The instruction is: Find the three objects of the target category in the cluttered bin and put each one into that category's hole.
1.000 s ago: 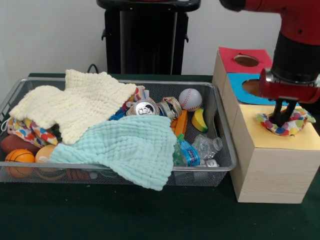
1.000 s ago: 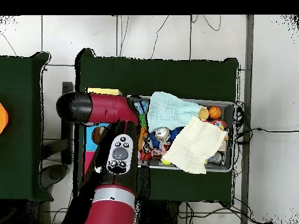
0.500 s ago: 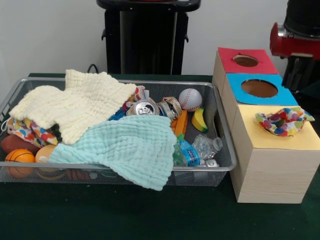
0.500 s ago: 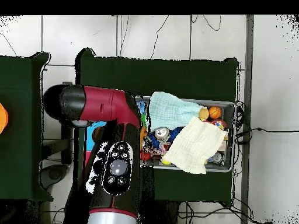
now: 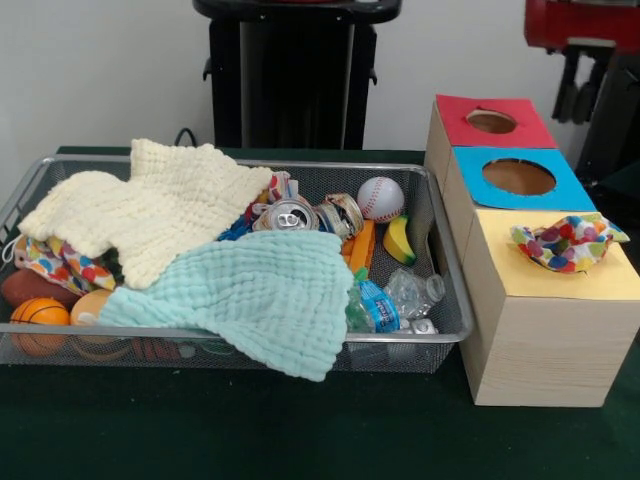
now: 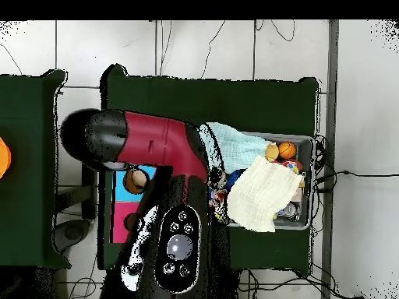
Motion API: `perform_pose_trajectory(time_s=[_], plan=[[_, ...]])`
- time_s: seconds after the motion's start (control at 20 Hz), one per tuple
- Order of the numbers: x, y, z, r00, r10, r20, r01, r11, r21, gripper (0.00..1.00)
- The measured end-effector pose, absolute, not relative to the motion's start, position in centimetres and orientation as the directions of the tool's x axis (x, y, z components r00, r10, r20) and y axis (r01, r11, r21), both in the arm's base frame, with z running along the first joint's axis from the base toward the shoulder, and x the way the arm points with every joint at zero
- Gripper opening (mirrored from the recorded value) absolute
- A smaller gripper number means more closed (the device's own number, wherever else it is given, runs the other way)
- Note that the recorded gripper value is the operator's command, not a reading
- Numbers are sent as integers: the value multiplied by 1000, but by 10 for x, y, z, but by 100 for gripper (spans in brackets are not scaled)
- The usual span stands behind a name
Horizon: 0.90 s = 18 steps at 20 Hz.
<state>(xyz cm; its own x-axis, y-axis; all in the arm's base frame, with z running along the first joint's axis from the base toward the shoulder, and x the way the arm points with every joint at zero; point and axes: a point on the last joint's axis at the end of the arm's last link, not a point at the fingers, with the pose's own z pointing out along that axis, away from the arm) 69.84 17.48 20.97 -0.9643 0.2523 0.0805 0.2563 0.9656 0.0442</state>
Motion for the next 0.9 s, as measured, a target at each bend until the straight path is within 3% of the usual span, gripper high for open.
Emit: perform_pose_trajectory(time_s=[0.3, 0.6, 0.9], plan=[[688, 99, 219, -936, 347, 52, 349, 936, 41, 0], [668, 25, 201, -913, 406, -30, 406, 914, 7, 0], [650, 7, 176, -917, 395, -49, 396, 918, -17, 0]])
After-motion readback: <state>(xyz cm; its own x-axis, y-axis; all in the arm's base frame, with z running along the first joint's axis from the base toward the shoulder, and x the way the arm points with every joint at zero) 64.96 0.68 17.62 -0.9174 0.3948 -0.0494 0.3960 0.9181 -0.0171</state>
